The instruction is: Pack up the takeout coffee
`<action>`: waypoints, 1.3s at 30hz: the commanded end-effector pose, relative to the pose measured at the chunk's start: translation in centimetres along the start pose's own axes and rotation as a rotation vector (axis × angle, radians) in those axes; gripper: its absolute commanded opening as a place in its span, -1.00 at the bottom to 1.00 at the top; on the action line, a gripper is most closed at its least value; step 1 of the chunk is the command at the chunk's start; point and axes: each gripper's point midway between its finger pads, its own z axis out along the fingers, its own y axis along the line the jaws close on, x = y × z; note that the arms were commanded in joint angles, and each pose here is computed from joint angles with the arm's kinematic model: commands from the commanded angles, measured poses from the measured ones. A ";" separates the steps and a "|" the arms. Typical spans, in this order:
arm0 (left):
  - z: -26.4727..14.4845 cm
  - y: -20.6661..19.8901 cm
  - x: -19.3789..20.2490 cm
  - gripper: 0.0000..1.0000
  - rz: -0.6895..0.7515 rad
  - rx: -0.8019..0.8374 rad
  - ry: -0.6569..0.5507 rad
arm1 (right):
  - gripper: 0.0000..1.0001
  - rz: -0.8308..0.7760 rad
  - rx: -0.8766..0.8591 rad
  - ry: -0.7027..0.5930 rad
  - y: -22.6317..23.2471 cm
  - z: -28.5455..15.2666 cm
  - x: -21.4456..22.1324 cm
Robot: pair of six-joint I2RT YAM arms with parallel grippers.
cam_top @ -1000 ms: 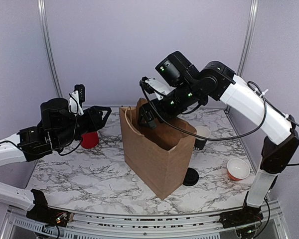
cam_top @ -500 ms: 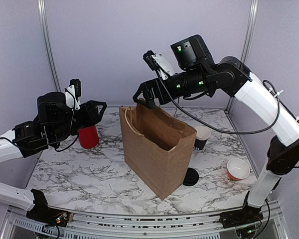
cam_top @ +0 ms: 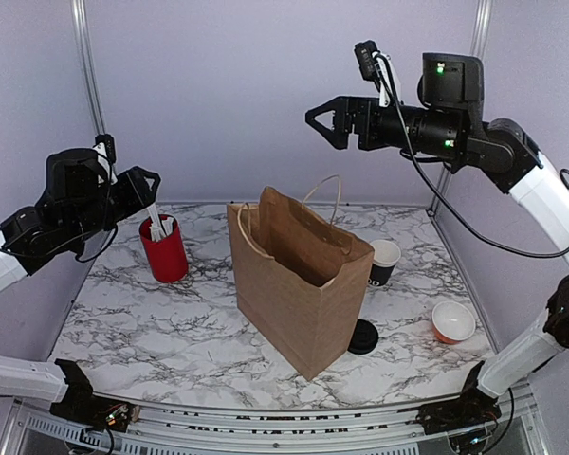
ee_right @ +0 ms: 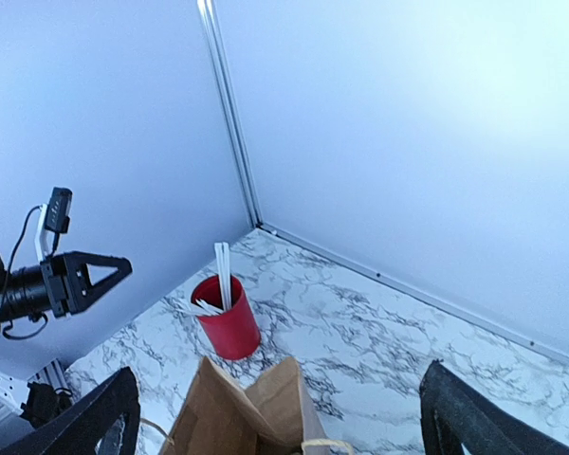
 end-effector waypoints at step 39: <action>15.4 18.4 0.5 -0.11 -0.202 -0.407 0.209 | 1.00 0.200 0.138 -0.092 -7.9 -6.4 3.8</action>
